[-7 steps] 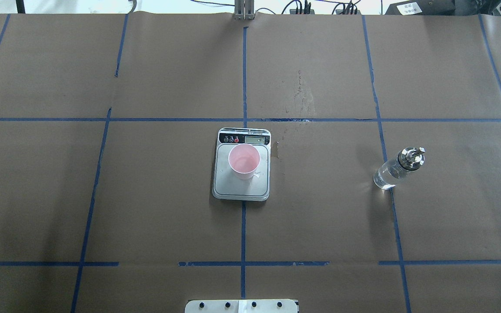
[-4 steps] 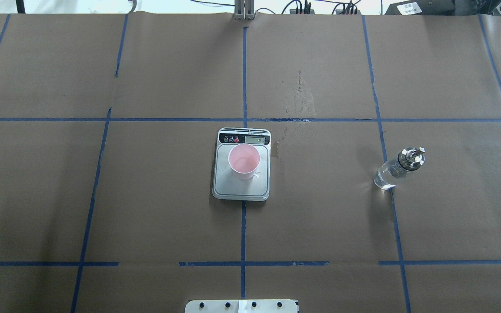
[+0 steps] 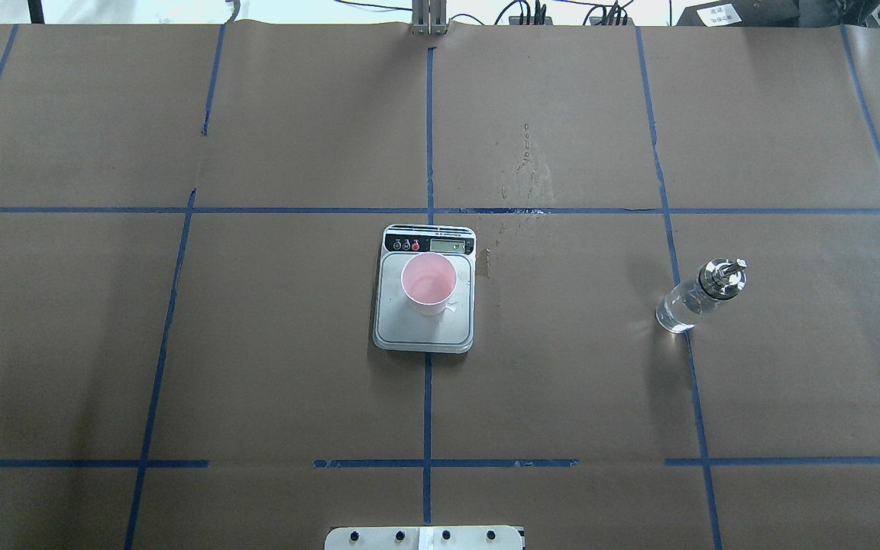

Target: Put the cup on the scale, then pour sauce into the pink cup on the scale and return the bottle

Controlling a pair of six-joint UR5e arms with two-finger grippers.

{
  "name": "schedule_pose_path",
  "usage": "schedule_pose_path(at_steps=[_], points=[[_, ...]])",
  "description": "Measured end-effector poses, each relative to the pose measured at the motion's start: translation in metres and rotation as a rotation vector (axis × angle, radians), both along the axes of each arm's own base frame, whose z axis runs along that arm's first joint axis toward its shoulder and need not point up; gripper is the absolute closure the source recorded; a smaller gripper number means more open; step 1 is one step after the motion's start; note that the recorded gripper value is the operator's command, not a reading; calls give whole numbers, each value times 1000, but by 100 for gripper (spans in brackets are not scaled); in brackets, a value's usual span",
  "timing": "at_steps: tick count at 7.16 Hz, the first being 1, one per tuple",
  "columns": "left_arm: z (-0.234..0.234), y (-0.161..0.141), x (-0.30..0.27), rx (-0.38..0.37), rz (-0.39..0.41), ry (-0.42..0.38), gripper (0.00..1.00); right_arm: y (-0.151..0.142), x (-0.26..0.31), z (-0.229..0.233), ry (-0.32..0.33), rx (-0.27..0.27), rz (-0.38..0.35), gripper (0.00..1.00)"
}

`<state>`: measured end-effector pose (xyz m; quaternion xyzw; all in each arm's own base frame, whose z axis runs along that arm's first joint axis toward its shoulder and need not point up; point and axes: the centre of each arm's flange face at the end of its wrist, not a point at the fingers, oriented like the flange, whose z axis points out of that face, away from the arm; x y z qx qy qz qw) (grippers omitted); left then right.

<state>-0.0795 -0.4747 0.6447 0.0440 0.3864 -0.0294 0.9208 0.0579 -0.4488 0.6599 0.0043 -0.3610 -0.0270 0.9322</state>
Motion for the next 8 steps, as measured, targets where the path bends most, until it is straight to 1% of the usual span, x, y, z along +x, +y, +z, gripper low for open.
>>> schedule_pose_path(at_steps=[5, 8], points=[[0, -1, 0, 6, 0, -2, 0, -3, 0, -1, -5, -3, 8, 0], [-2, -1, 0, 10, -1, -2, 0, -4, -1, 7, -5, -20, 6, 0]])
